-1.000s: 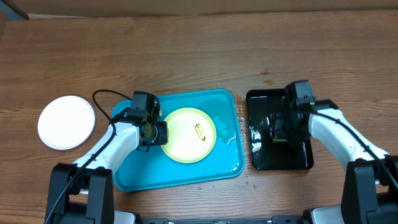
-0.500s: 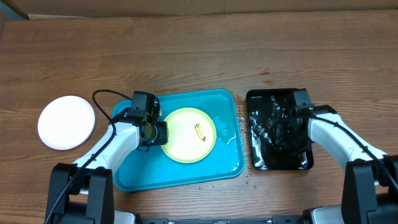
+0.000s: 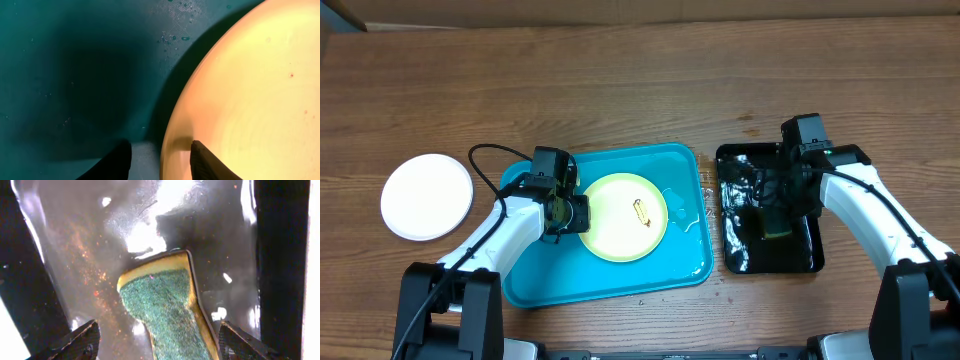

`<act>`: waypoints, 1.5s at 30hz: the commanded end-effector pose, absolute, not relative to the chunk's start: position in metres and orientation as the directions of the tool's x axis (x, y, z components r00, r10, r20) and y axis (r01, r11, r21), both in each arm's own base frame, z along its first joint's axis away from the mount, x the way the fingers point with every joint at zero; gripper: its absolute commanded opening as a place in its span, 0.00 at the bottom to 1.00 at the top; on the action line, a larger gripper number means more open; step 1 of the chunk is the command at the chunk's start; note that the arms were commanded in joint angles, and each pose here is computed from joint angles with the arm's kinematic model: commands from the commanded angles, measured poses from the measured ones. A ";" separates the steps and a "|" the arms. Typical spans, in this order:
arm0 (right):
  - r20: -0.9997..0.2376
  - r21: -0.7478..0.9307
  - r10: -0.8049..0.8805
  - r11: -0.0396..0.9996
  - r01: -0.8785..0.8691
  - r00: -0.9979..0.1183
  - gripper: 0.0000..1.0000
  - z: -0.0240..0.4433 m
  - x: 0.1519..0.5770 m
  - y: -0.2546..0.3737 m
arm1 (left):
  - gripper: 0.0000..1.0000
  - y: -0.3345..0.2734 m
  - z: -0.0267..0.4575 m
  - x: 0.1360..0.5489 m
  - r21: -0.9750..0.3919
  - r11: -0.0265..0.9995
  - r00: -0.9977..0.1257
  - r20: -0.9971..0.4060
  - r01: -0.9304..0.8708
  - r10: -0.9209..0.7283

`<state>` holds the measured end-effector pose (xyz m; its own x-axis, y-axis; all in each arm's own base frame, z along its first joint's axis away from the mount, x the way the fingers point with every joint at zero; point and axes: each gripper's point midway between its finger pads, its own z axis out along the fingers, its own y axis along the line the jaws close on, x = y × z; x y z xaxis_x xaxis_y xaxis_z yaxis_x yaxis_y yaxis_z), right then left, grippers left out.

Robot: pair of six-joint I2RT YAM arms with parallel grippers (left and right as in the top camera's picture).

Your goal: Clean dirty plates on tray and stack at the side

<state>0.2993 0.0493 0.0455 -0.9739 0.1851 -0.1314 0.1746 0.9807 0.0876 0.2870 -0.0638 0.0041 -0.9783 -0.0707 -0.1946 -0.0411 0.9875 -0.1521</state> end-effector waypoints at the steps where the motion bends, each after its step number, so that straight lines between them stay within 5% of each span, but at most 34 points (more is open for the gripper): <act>1: -0.109 0.084 0.182 0.981 0.174 -0.977 0.76 0.031 0.287 0.049 | 0.41 -0.060 0.001 0.284 -0.125 0.992 -0.981 -0.187 -0.031 -0.055; 7: -0.167 0.144 0.182 0.977 0.159 -0.969 0.64 0.009 0.290 0.056 | 0.41 -0.060 0.001 0.284 -0.125 0.992 -0.981 -0.187 -0.031 -0.055; 14: -0.194 0.153 0.182 0.976 0.153 -0.964 0.05 0.023 0.303 0.058 | 0.43 -0.060 0.001 0.284 -0.125 0.992 -0.981 -0.188 -0.031 -0.055; 27: -0.154 0.156 0.137 0.981 0.113 -0.979 0.04 0.069 0.301 0.062 | 0.48 -0.060 0.001 0.284 -0.125 0.992 -0.981 -0.188 -0.031 -0.054; 35: -0.178 0.153 0.138 0.982 0.111 -0.974 0.04 0.070 0.307 0.061 | 0.18 -0.061 0.001 0.284 -0.129 0.991 -0.981 -0.186 -0.030 -0.054; 45: -0.158 0.152 0.137 0.982 0.113 -0.978 0.04 0.069 0.302 0.061 | 0.04 -0.062 0.002 0.286 -0.139 0.990 -0.979 -0.196 -0.027 -0.054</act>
